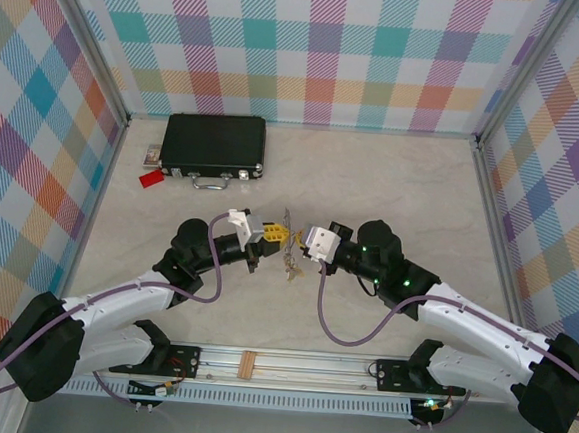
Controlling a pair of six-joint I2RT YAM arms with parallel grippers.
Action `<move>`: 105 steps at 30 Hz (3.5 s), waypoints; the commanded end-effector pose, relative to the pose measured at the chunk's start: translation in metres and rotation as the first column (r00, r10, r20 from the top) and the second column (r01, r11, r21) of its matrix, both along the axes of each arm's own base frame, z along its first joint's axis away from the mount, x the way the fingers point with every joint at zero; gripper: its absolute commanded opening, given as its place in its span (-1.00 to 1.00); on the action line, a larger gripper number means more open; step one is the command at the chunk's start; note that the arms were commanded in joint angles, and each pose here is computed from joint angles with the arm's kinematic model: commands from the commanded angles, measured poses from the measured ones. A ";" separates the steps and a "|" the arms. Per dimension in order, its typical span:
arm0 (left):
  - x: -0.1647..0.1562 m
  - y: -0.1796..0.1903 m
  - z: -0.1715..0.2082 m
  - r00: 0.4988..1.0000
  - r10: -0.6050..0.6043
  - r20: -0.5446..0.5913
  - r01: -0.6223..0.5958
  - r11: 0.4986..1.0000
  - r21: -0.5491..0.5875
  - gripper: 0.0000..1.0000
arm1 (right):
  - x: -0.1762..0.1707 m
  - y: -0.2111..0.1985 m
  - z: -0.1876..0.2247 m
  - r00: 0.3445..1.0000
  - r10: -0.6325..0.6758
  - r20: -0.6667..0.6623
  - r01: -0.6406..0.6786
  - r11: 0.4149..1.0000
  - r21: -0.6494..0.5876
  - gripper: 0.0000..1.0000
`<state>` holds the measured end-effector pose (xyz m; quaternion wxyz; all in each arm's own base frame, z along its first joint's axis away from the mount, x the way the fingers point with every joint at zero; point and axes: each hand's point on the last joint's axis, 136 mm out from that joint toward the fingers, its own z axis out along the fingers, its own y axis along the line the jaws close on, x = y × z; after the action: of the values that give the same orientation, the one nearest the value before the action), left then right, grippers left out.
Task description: Put the keys on the keyring
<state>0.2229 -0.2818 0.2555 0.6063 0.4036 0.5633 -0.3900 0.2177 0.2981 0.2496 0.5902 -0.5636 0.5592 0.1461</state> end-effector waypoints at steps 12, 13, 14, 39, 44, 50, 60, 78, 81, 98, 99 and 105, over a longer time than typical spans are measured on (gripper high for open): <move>-0.008 -0.003 0.023 0.997 -0.040 0.063 0.043 0.998 -0.037 -1.00 | -0.002 0.002 0.018 0.999 0.011 0.050 -0.013 0.999 0.040 -1.00; -0.008 -0.003 0.023 0.997 -0.039 0.063 0.041 0.998 -0.037 -1.00 | -0.003 0.003 0.017 0.999 0.015 0.049 -0.017 0.999 0.037 -1.00; -0.007 -0.003 0.023 0.997 -0.035 0.064 0.037 0.999 -0.038 -1.00 | -0.003 0.003 0.016 0.999 0.015 0.048 -0.017 0.999 0.036 -1.00; -0.004 0.001 0.025 0.997 0.002 0.072 0.001 0.999 -0.044 -1.00 | -0.007 0.002 0.010 0.998 0.002 0.057 -0.002 1.000 -0.001 -1.00; -0.004 0.001 0.026 0.997 -0.001 0.073 0.004 0.999 -0.045 -1.00 | -0.009 -0.001 0.008 0.998 -0.004 0.055 0.004 1.000 -0.007 -1.00; -0.005 0.000 0.025 0.997 -0.009 0.070 0.012 0.999 -0.042 -1.00 | -0.010 0.004 0.009 0.998 0.012 0.063 -0.010 1.000 -0.019 -1.00; -0.008 -0.002 0.025 0.997 -0.030 0.069 0.033 0.999 -0.038 -1.00 | -0.006 0.006 0.013 0.997 -0.001 0.076 0.002 1.000 -0.007 -1.00; -0.010 -0.004 0.022 0.997 -0.055 0.059 0.057 0.998 -0.027 -1.00 | 0.000 0.005 0.018 0.994 -0.032 0.106 0.032 0.999 0.005 -1.00; -0.010 -0.005 0.022 0.997 -0.061 0.057 0.063 0.998 -0.025 -1.00 | 0.001 0.003 0.020 0.992 -0.041 0.119 0.040 0.999 0.011 -1.00; -0.009 -0.003 0.025 0.997 -0.045 0.062 0.047 0.998 -0.036 -1.00 | -0.005 0.006 0.006 0.998 -0.007 0.060 0.007 1.000 -0.014 -1.00; -0.009 -0.003 0.024 0.997 -0.042 0.061 0.044 0.998 -0.038 -1.00 | -0.005 0.006 0.005 0.998 -0.007 0.058 0.008 1.000 -0.016 -1.00; -0.009 0.000 0.028 0.997 -0.026 0.072 0.030 0.998 -0.057 -1.00 | -0.009 0.006 -0.004 1.000 0.002 0.019 -0.002 1.000 -0.025 -1.00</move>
<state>0.2215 -0.2823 0.2552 0.6008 0.4063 0.5657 -0.3924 0.2143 0.3013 0.2519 0.5998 -0.5697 0.5497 0.1168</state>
